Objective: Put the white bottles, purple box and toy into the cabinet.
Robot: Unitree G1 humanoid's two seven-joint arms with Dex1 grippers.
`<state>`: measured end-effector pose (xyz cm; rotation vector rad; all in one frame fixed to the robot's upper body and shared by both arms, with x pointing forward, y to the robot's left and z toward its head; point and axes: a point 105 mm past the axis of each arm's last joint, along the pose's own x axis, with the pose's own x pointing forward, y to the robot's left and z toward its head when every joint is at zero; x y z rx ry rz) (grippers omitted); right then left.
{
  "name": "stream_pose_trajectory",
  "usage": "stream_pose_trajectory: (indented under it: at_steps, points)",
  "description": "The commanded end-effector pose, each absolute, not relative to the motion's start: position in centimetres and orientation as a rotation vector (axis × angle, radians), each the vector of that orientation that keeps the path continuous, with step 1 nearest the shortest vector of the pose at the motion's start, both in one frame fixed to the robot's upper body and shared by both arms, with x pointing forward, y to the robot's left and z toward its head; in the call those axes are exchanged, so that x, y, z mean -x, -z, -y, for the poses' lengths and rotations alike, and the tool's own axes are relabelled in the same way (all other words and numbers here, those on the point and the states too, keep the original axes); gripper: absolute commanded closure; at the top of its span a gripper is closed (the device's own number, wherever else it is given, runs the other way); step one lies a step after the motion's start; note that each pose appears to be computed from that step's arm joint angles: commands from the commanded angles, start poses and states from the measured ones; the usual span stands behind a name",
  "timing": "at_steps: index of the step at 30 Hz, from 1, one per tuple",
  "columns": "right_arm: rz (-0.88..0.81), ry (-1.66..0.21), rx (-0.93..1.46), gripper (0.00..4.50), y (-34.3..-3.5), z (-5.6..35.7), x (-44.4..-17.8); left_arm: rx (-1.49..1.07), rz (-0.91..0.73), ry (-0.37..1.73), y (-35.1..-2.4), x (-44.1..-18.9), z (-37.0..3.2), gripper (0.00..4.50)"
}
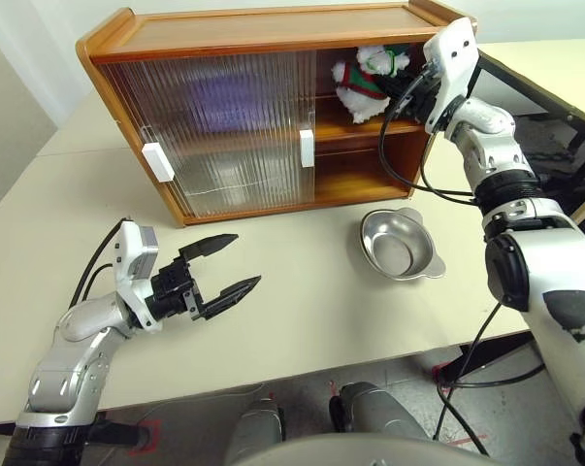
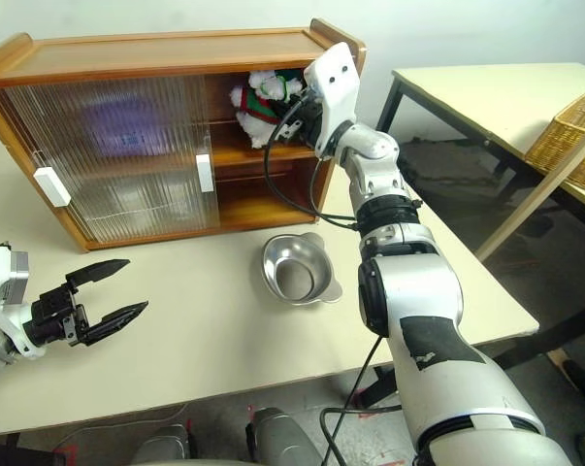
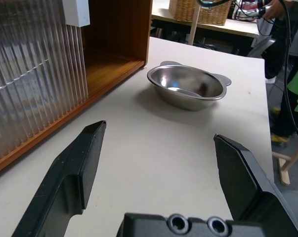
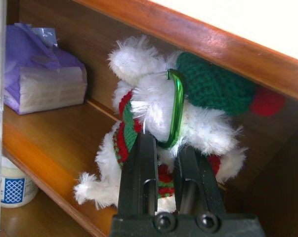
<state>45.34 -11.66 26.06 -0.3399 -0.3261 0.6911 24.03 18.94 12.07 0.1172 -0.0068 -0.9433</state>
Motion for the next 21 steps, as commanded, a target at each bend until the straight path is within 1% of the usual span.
stream_pose_trajectory:
  at_steps: [1, 6, 8, 10, 11, 12, 17, 19, 20, 21]
  points:
    - [0.345, -0.713, 0.369, 4.33, -26.8, 10.9, -45.2, -0.124, -0.003, 0.954, -11.9, -23.8, -18.5, 0.00]
    - [0.266, -0.715, 0.443, 4.33, -25.0, 10.9, -45.6, -0.123, -0.004, 0.952, -11.9, -23.8, -18.5, 0.00]
    - [0.265, -0.705, 0.450, 4.33, -25.1, 10.9, -45.7, -0.122, -0.006, 0.952, -11.9, -23.7, -18.5, 0.00]
    - [0.269, -0.703, 0.449, 3.61, -25.2, 10.8, -45.7, -0.121, -0.007, 0.952, -11.9, -23.7, -18.4, 0.00]
    - [0.271, -0.702, 0.450, 3.37, -25.3, 10.7, -45.7, -0.121, -0.007, 0.951, -11.9, -23.6, -18.4, 0.00]
    - [0.272, -0.704, 0.450, 3.03, -25.3, 10.7, -45.7, -0.122, -0.008, 0.951, -11.9, -23.6, -18.4, 0.00]
    - [0.285, -0.689, 0.449, 1.20, -25.7, 11.0, -45.8, -0.124, -0.010, 0.949, -11.9, -23.5, -18.4, 0.00]
    - [0.293, -0.677, 0.449, 0.53, -26.0, 11.3, -45.8, -0.124, -0.010, 0.950, -11.9, -23.4, -18.4, 0.00]
    - [0.297, -0.670, 0.448, 0.11, -26.2, 11.5, -45.8, -0.123, -0.011, 0.950, -11.9, -23.5, -18.4, 0.00]
    - [0.300, -0.667, 0.448, 0.05, -26.3, 11.7, -45.8, -0.123, -0.011, 0.951, -11.9, -23.5, -18.4, 0.00]
